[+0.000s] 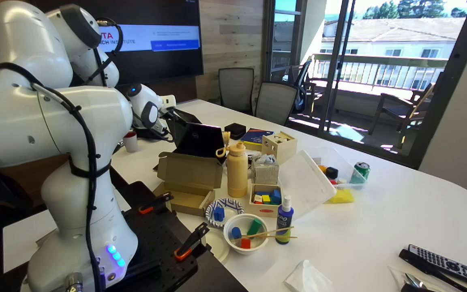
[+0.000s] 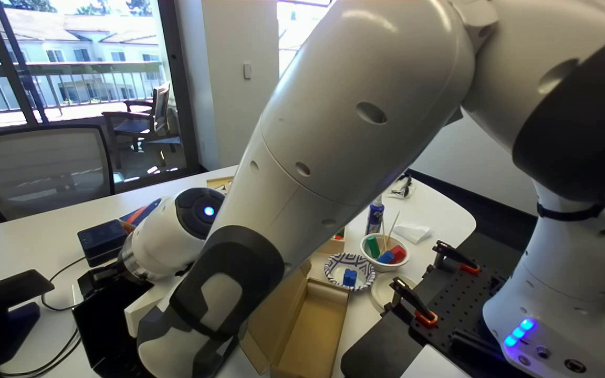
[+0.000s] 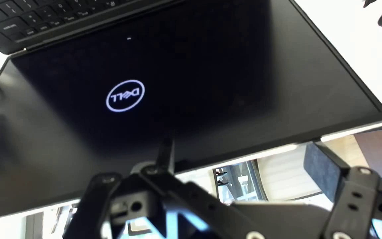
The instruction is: Open the laptop
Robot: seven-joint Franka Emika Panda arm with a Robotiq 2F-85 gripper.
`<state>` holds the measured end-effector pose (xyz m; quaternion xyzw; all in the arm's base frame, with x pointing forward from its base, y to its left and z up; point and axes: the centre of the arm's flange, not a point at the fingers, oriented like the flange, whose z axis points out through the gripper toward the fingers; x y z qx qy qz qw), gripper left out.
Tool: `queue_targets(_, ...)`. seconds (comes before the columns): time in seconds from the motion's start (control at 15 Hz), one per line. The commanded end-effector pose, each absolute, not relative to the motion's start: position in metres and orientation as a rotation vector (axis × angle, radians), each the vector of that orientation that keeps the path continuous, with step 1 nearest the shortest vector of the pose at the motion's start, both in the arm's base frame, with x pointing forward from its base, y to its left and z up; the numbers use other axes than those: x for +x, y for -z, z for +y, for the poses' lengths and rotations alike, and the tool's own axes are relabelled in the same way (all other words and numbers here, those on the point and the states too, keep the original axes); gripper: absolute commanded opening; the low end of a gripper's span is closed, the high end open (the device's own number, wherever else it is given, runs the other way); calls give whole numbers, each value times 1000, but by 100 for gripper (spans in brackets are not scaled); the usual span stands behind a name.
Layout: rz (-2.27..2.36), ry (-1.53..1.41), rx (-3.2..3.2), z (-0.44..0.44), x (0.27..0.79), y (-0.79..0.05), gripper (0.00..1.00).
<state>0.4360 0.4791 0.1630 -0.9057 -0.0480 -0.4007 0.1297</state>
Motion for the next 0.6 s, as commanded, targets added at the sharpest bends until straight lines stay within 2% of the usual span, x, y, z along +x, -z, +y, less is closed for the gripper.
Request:
queue_targets(0.0, -205, 1289, -2534, 493, 452, -202, 100)
queue_targets(0.53, -186, 1129, -2656, 513, 499, -187, 100)
